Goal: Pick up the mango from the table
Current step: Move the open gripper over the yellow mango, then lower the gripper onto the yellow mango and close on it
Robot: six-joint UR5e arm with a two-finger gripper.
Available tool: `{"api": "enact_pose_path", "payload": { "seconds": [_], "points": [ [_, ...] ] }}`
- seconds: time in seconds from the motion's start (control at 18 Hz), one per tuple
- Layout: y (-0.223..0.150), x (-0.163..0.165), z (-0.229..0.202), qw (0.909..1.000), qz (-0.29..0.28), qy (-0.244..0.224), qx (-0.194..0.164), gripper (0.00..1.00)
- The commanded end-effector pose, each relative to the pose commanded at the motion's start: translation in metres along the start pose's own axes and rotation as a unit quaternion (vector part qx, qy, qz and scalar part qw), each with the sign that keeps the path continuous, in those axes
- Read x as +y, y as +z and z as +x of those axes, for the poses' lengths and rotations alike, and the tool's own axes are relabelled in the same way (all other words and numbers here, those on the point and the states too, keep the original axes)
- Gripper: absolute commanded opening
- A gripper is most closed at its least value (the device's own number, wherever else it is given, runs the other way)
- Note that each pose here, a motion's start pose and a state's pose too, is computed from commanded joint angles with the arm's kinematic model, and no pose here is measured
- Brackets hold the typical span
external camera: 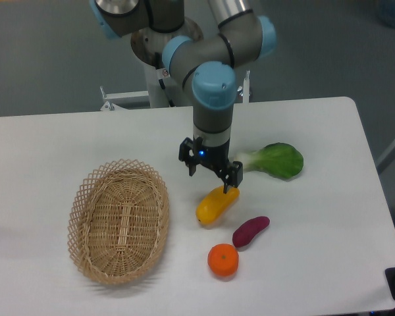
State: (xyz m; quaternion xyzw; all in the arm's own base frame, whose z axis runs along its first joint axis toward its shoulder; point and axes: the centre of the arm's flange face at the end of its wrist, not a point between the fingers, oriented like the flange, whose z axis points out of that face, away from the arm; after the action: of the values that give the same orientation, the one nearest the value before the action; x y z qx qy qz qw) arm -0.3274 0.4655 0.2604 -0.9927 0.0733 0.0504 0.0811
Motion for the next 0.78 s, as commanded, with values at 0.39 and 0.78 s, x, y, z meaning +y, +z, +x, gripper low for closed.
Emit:
{"api": "enact_pose_path", "payload": {
  "seconds": [0.39,0.78],
  "points": [
    [0.026,0.002,-0.009,0.9972,-0.011,0.071,0.017,1.00],
    [0.039,0.008,-0.009,0.9963,-0.028,0.078,0.023,1.00]
  ]
}}
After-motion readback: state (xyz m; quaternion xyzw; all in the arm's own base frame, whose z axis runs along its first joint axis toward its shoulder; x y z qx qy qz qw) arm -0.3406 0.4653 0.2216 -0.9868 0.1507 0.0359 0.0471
